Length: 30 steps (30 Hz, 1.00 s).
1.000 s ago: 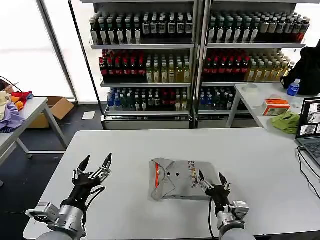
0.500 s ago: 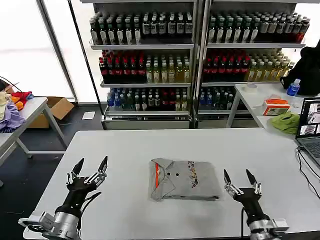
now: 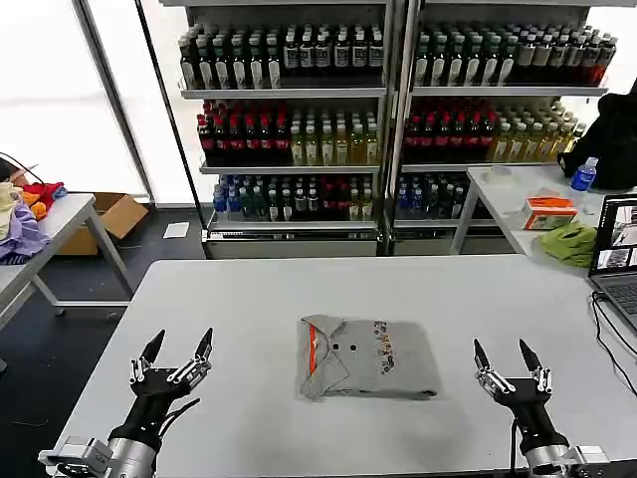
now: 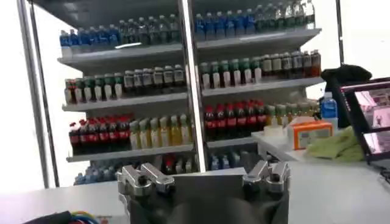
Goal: Fold and organize the clothes.
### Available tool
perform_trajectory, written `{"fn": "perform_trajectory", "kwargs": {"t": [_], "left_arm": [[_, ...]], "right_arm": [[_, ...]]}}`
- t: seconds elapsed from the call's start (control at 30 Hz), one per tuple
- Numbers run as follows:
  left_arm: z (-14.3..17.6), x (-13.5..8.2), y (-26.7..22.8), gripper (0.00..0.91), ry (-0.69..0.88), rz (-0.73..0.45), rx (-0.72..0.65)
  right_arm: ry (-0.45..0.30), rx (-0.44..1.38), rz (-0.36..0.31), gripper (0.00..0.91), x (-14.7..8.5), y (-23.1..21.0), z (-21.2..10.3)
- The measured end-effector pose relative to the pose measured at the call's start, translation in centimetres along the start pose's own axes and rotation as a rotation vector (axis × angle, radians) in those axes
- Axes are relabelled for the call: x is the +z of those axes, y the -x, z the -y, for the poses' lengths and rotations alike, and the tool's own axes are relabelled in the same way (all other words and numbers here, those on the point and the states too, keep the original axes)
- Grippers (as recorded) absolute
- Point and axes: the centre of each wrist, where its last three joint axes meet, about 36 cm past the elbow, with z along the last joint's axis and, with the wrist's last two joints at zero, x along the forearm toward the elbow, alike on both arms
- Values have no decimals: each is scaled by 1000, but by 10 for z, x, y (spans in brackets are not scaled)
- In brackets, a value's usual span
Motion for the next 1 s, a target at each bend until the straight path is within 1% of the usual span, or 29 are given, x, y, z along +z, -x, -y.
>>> {"fn": "perform_trajectory", "kwargs": {"t": [0.4,1.0], "left_arm": [[1,3,-3,907,8,-9,0],[3,5,-3,907,5,-9,10]], "right_arm": [[11,15,0,907,3,0,8],[-4,12,5,907,5,0,11]]}}
